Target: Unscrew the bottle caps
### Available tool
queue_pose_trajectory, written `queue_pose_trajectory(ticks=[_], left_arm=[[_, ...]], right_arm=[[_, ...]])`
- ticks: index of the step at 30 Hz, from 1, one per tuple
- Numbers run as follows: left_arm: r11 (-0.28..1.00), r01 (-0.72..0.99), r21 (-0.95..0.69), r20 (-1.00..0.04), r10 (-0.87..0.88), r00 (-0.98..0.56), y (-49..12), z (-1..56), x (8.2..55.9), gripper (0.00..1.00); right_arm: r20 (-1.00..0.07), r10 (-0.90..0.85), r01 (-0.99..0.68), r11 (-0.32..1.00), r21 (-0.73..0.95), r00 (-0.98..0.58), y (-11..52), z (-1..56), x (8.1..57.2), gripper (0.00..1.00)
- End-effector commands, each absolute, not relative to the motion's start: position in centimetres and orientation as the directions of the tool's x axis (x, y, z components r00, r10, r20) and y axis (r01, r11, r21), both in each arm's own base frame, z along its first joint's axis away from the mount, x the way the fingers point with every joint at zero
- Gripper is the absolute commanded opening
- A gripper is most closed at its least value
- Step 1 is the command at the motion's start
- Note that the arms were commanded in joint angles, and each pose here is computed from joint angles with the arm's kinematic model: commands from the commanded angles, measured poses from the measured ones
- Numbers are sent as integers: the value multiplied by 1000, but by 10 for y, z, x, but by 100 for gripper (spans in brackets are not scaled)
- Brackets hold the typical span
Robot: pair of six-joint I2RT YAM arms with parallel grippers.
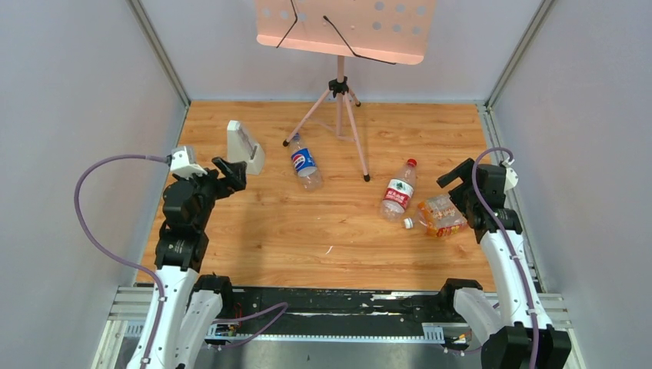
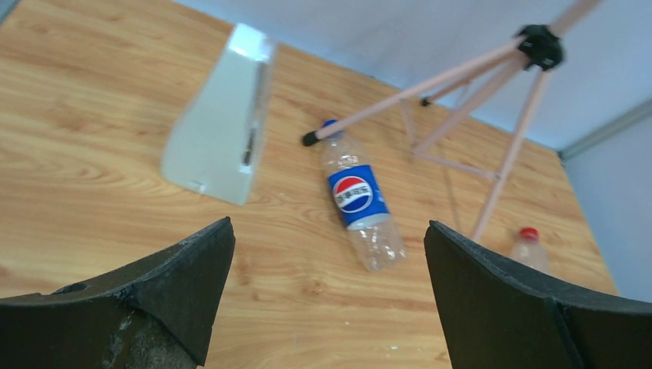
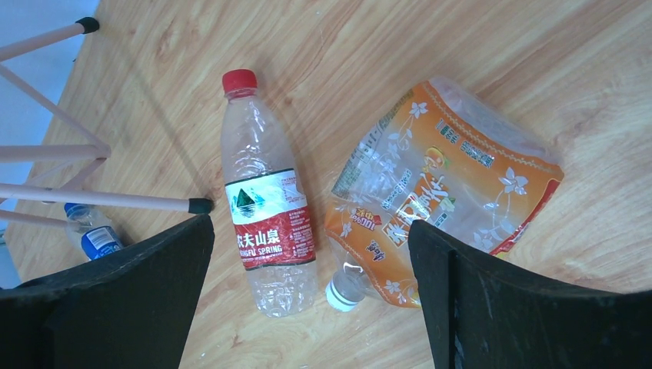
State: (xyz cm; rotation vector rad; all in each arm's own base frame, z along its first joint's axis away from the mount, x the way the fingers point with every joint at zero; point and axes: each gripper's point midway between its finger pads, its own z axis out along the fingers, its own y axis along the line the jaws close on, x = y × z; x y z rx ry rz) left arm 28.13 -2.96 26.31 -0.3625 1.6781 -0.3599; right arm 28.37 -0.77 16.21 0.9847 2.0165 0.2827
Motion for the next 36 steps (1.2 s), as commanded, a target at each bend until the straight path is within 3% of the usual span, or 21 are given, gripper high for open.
queue_pose_trajectory(ticks=[1, 5, 11, 17, 24, 36], left_arm=[[875, 256, -411, -912, -391, -128, -72, 293, 274, 100], [826, 380, -416, -909, -376, -178, -95, 290, 267, 100], [798, 458, -393, -919, -334, -208, -108, 290, 259, 100], [747, 555, -366, -930, -267, -255, -124, 288, 254, 100], [729, 580, -364, -931, -258, -259, -129, 284, 255, 100], [710, 597, -372, -927, -254, -275, -134, 282, 258, 100]], right_arm=[[-547, 777, 584, 610, 535, -311, -6, 150, 284, 100], [-488, 809, 607, 576, 548, -326, 1, 138, 282, 100], [-487, 825, 667, 537, 516, -287, -10, 134, 278, 100], [-367, 881, 749, 455, 482, -298, 0, 111, 249, 100], [-309, 907, 812, 401, 424, -287, 4, 97, 217, 100], [-336, 901, 870, 381, 312, -274, -12, 57, 218, 99]])
